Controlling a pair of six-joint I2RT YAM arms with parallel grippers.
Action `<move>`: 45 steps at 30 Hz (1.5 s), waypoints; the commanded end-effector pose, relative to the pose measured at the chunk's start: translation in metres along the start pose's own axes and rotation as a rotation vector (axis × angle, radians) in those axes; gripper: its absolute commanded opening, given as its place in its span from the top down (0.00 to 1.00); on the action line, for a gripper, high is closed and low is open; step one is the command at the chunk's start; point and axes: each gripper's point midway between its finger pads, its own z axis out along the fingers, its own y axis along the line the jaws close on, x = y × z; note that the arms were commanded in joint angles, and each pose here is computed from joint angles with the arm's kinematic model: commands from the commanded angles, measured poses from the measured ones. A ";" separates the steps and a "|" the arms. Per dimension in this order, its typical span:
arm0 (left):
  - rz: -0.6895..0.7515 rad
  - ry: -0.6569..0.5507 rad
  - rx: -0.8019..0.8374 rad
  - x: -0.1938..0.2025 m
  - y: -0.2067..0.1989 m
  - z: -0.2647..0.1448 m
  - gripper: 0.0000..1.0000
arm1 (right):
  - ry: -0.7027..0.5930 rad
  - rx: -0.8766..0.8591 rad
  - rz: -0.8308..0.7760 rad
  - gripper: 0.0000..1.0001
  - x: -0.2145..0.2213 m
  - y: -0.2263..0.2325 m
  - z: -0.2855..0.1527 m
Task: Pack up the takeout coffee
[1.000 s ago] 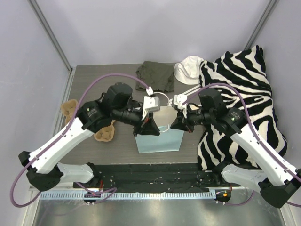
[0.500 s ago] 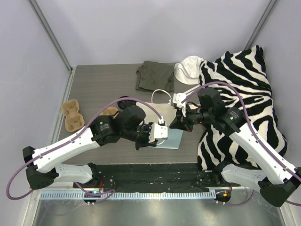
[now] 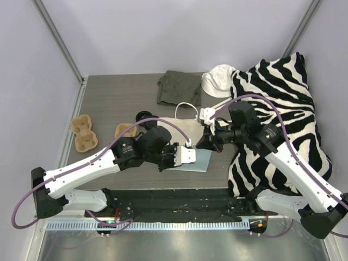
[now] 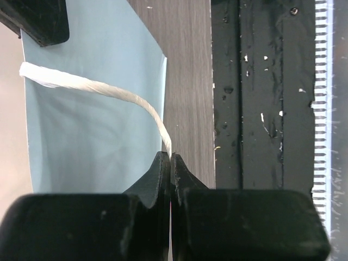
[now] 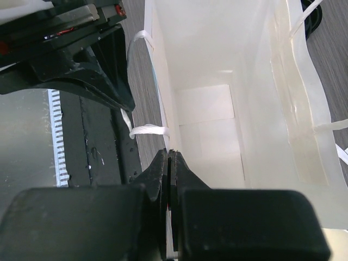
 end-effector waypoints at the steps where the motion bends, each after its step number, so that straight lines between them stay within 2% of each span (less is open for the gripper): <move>1: 0.037 -0.025 -0.059 -0.006 0.013 0.007 1.00 | -0.052 -0.005 -0.048 0.99 -0.016 0.002 -0.004; 10: 0.038 0.004 -0.120 0.003 0.027 0.020 1.00 | -0.057 -0.014 -0.051 0.99 -0.017 0.004 -0.004; 22: 0.028 0.052 -0.110 0.012 0.029 0.035 0.99 | -0.056 -0.020 -0.064 0.99 -0.016 0.006 -0.005; 25: 0.021 0.030 -0.017 -0.004 0.014 0.021 0.91 | -0.051 -0.009 -0.067 0.99 -0.016 0.004 -0.007; 26: 0.003 0.032 0.046 -0.007 0.002 0.013 0.81 | -0.052 -0.003 -0.071 0.99 -0.017 0.004 -0.008; 28: -0.021 -0.008 0.080 -0.027 -0.005 -0.003 0.69 | -0.056 0.002 -0.081 0.99 -0.021 0.003 -0.010; 29: -0.036 -0.016 0.132 -0.029 -0.017 -0.013 0.60 | -0.056 0.005 -0.084 0.99 -0.021 0.002 -0.010; 32: -0.055 -0.081 0.144 -0.048 -0.024 -0.039 0.44 | -0.052 0.011 -0.115 0.99 -0.021 0.000 -0.011; 35: -0.048 -0.122 0.117 -0.059 -0.024 -0.061 0.37 | -0.040 0.008 -0.133 0.99 -0.018 0.000 -0.011; 45: -0.065 -0.230 -0.005 -0.087 -0.012 -0.115 0.33 | -0.021 -0.009 -0.171 0.99 -0.015 0.002 -0.011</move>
